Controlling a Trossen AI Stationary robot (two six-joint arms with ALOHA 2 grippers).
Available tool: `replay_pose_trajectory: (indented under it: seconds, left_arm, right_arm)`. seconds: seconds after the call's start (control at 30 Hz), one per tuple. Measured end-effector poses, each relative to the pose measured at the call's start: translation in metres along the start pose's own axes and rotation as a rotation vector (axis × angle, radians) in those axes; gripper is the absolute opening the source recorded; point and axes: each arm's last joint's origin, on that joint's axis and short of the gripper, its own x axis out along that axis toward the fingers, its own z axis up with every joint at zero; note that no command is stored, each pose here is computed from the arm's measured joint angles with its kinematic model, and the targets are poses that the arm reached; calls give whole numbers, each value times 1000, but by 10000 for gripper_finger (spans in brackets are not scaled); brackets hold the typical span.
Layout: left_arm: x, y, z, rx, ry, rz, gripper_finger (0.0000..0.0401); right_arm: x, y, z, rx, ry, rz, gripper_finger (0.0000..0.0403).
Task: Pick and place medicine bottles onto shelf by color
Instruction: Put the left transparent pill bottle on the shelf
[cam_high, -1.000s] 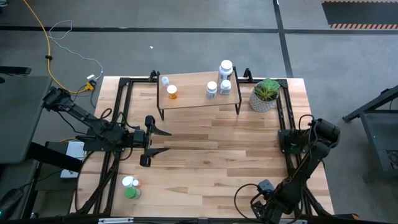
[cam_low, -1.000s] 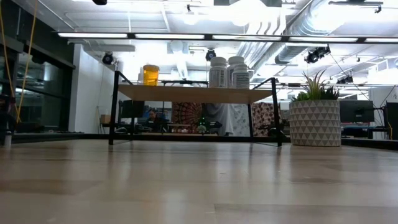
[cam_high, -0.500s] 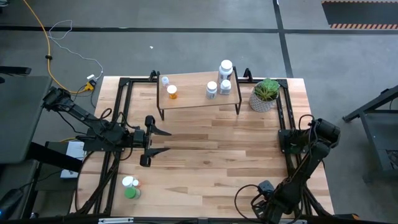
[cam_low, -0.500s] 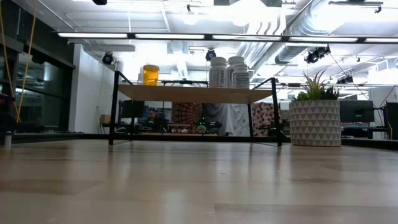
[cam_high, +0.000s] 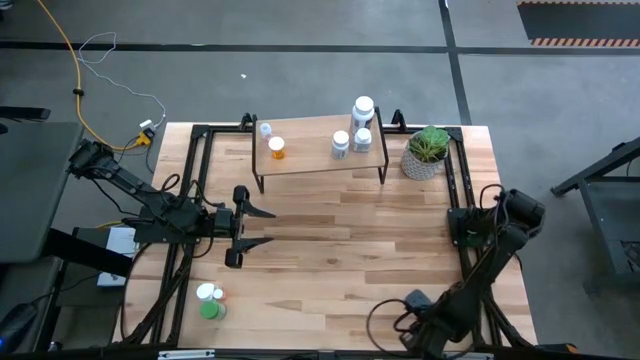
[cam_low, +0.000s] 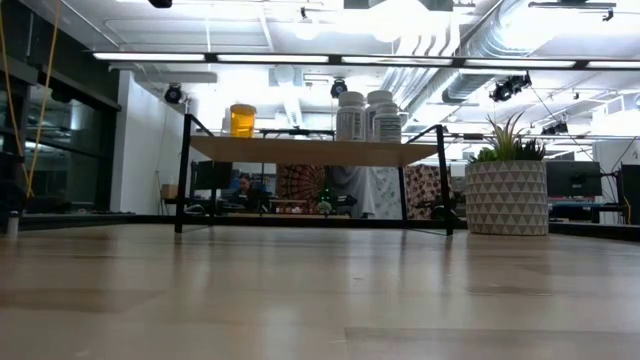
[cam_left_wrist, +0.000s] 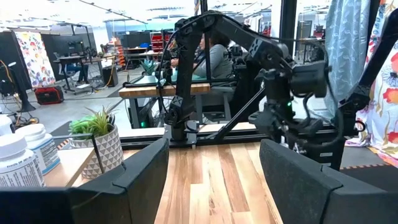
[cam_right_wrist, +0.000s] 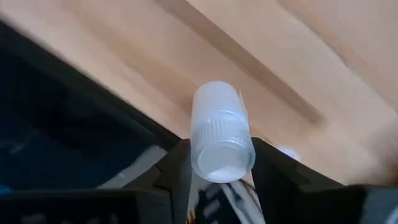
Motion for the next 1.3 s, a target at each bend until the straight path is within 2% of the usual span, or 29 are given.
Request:
replay_pose_trajectory:
  seconds: [0.13, 0.37, 0.43, 0.5, 0.6, 0.77, 1.07, 1.3]
  left_arm:
    - [0, 0, 0, 15, 0, 0, 243]
    - [0, 0, 0, 17, 1, 14, 243]
    - [0, 1, 0, 18, 2, 21, 243]
    - [0, 1, 0, 18, 2, 23, 243]
    - [0, 1, 0, 17, 2, 22, 243]
    - [0, 1, 0, 13, 2, 22, 243]
    - [0, 1, 0, 0, 2, 22, 243]
    - [0, 1, 0, 0, 2, 22, 243]
  right_arm:
    - [-21, 23, 27, -130, -146, 102, 125]
    - [-85, 62, 101, -378, -384, 233, 123]
    - [-111, 67, 121, -439, -434, 241, 123]
    - [-140, 64, 138, -463, -486, 196, 123]
    - [-177, 46, 161, -413, -557, 47, 122]
    - [-221, 4, 201, -214, -569, -161, 122]
    - [-244, -53, 285, 64, -501, -144, 122]
    - [-256, -92, 320, 206, -473, -123, 127]
